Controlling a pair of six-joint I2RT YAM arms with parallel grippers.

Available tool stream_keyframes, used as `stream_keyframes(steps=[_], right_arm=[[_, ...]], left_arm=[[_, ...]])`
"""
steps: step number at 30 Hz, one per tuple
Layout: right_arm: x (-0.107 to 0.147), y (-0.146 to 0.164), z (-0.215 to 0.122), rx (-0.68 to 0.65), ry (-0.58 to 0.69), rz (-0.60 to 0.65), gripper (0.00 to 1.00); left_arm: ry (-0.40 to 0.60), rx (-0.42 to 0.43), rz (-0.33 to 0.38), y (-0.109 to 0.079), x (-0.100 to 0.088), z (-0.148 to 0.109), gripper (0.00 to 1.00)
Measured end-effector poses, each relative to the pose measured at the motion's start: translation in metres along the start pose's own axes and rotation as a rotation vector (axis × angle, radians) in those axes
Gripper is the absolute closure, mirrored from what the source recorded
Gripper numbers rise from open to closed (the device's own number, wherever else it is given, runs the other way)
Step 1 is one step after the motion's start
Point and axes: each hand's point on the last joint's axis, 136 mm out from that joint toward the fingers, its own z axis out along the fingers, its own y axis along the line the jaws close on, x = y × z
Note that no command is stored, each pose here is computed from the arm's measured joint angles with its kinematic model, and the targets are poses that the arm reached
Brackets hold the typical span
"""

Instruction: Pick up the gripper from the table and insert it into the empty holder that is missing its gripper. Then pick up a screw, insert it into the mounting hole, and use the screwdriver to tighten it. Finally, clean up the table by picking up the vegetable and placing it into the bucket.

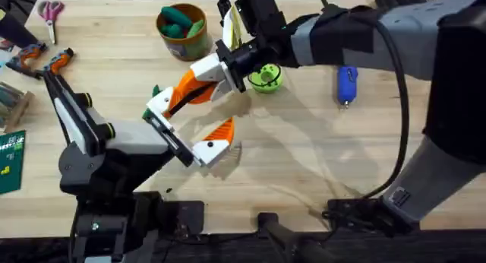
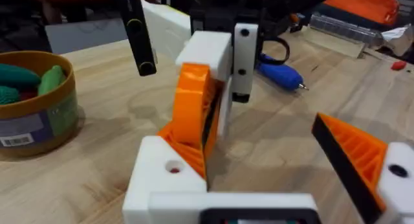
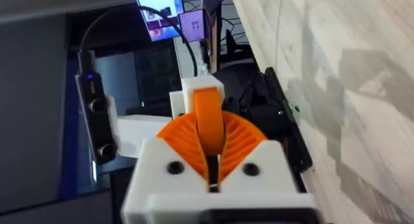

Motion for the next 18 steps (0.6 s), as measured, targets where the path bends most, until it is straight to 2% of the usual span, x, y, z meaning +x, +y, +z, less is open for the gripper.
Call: stream_keyframes(steps=[4,15,18], right_arm=[[0.0008,-0.0011,0.0025,0.007,0.001,-0.002,0.817],[0.0036,-0.0011,0.0073,0.011,0.010,-0.028,0.716],[0.0038,-0.0019,0.0066,0.011,0.011,-0.039,0.587]], left_arm=[[0.000,0.001,0.006,-0.0002,0.0000,0.0000,0.014],[0.000,0.007,0.017,-0.0013,-0.0001,0.0000,0.015],[-0.002,0.009,0.032,-0.0017,-0.0007,-0.0001,0.015]])
